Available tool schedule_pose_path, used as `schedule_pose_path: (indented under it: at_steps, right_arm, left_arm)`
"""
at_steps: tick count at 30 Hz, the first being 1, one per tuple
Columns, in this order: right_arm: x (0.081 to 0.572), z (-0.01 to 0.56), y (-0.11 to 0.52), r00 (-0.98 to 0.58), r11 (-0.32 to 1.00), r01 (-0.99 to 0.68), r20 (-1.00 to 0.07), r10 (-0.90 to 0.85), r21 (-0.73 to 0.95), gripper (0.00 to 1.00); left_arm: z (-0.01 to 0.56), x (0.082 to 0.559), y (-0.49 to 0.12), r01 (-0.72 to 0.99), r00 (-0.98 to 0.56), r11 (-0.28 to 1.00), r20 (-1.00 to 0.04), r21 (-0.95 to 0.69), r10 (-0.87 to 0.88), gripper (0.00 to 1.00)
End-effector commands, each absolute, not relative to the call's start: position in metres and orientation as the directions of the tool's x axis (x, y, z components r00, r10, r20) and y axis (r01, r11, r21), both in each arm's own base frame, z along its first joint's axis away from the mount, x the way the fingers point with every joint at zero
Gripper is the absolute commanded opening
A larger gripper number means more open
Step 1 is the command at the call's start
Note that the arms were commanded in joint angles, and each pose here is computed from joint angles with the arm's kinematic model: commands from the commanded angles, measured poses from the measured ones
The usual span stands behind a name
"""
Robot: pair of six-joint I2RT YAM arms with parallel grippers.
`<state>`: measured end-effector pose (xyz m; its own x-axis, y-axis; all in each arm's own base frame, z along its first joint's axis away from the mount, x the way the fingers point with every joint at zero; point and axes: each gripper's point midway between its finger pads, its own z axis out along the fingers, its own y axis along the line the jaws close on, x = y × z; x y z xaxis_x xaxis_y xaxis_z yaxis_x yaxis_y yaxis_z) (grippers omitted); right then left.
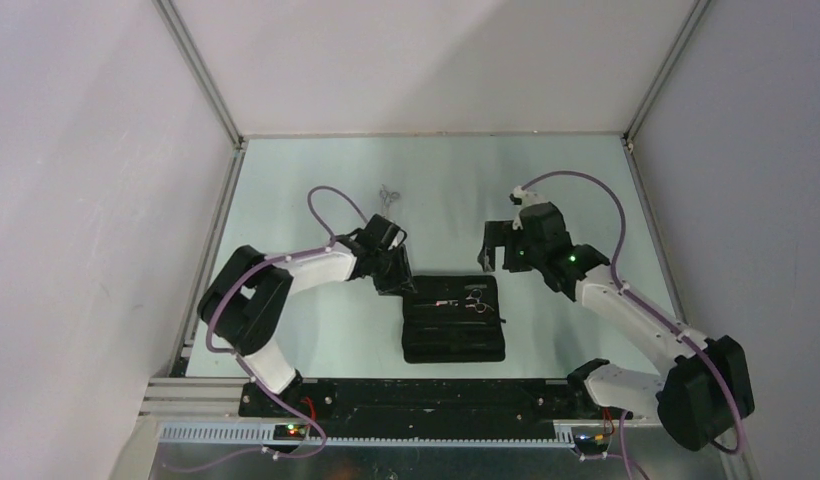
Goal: Sort the hair-cutting tools
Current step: Move the scissors to the center of the board.
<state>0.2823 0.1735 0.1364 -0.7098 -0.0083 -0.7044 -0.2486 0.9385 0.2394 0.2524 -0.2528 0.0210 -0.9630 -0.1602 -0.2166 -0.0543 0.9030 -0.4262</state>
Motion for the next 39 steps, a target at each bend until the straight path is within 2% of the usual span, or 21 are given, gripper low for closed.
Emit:
schedule_pose_path:
  at_steps: [1, 4, 6, 8, 12, 16, 19, 22, 27, 32, 39]
  right_arm:
    - [0.283, 0.149, 0.165, -0.675, 0.917, -0.238, -0.733, 0.081, 0.321, 0.99]
    - [0.284, 0.157, 0.161, -0.642, 0.905, -0.245, -0.757, 0.118, 0.348, 0.99]
    - [0.287, 0.163, 0.151, -0.615, 0.914, -0.192, -0.770, 0.172, 0.358, 0.99]
    - [0.287, 0.179, 0.142, -0.558, 0.912, -0.179, -0.801, 0.216, 0.370, 0.99]
    - [0.280, 0.194, 0.130, -0.460, 0.900, -0.200, -0.848, 0.262, 0.387, 0.99]
    - [0.277, 0.204, 0.108, -0.361, 0.900, -0.123, -0.864, 0.351, 0.417, 0.99]
    - [0.277, 0.210, 0.104, -0.332, 0.900, -0.120, -0.872, 0.361, 0.419, 0.99]
    - [0.277, 0.209, 0.096, -0.316, 0.910, -0.088, -0.877, 0.361, 0.406, 0.99]
    - [0.276, 0.203, 0.090, -0.326, 0.917, -0.055, -0.875, 0.357, 0.395, 0.99]
    - [0.277, 0.201, 0.089, -0.331, 0.918, -0.046, -0.873, 0.357, 0.393, 0.99]
    - [0.276, 0.201, 0.087, -0.329, 0.919, -0.043, -0.874, 0.358, 0.393, 0.99]
  left_arm:
    - [0.038, 0.241, -0.276, -0.132, -0.950, 0.806, -0.158, -0.576, -0.269, 0.43]
    - [0.051, 0.241, -0.275, -0.159, -0.929, 0.769, -0.169, -0.619, -0.328, 0.46]
    - [0.055, 0.244, -0.265, -0.171, -0.914, 0.780, -0.200, -0.602, -0.354, 0.51]
    - [0.063, 0.253, -0.249, -0.168, -0.892, 0.808, -0.262, -0.565, -0.369, 0.61]
    - [0.079, 0.283, -0.204, -0.157, -0.836, 0.892, -0.424, -0.423, -0.348, 0.74]
    - [0.106, 0.321, -0.178, -0.140, -0.794, 0.946, -0.538, -0.293, -0.284, 0.88]
    - [0.102, 0.345, -0.167, -0.145, -0.803, 0.966, -0.545, -0.213, -0.241, 0.92]
    - [0.111, 0.376, -0.167, -0.118, -0.798, 0.978, -0.570, -0.171, -0.196, 0.90]
    - [0.095, 0.410, -0.165, -0.095, -0.830, 0.993, -0.546, -0.069, -0.118, 0.77]
    - [0.071, 0.426, -0.165, -0.072, -0.864, 0.997, -0.499, -0.007, -0.066, 0.60]
    - [0.050, 0.439, -0.173, -0.045, -0.891, 0.999, -0.452, -0.002, -0.041, 0.49]
